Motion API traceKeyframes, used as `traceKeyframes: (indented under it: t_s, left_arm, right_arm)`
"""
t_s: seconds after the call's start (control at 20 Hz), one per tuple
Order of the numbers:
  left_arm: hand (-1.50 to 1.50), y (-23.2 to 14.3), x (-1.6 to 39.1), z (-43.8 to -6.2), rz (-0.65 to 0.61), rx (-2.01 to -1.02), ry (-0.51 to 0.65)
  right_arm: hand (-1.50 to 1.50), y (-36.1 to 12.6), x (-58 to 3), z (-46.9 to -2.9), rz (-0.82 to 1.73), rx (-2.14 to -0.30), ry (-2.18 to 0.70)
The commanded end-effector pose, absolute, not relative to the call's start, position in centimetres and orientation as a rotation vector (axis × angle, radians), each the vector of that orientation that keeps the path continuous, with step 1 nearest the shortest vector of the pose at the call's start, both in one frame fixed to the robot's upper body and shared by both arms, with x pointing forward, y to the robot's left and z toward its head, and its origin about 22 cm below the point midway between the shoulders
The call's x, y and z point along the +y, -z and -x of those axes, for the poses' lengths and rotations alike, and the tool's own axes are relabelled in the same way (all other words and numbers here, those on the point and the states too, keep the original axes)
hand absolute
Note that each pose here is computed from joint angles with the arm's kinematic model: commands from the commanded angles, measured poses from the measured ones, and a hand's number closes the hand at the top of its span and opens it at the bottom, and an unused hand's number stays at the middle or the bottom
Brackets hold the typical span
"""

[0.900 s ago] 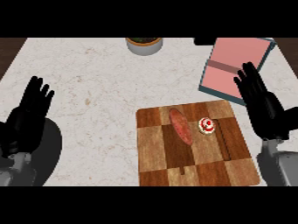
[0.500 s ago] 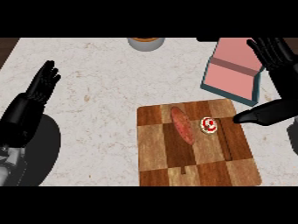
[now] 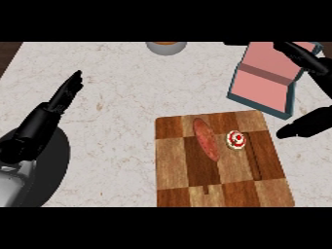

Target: Pick the sweet potato from the cutting board and place it in the cardboard box

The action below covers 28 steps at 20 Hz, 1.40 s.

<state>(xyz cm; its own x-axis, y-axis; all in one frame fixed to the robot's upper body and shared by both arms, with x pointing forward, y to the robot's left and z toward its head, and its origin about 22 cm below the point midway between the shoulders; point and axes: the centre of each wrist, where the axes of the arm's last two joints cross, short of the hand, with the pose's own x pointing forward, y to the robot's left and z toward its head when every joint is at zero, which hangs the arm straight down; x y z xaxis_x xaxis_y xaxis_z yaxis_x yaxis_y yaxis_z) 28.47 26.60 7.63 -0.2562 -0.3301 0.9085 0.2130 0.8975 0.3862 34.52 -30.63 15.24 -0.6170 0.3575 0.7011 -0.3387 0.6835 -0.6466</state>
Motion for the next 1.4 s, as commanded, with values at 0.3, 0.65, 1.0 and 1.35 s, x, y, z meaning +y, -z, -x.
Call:
traceKeyframes:
  t_s: [0.3, 0.65, 1.0, 1.35]
  left_arm:
    - [0.00, -7.1, 27.5, -29.2, -0.086, -1.747, 0.535]
    - [0.00, -6.6, 25.9, -28.9, -0.103, -1.744, 0.530]
    - [0.00, -6.7, 26.2, -30.2, -0.103, -1.746, 0.524]
    - [0.00, -6.8, 25.9, -27.8, -0.099, -1.767, 0.546]
  right_arm:
    - [-1.50, -17.0, -26.4, -34.8, 0.169, -1.752, -1.639]
    - [-1.50, -18.1, -19.8, -33.0, 0.270, -1.543, -1.923]
    - [-1.50, -16.2, -15.9, -29.5, 0.338, -1.414, -1.983]
    - [-1.50, -14.1, -12.4, -28.8, 0.344, -1.305, -1.947]
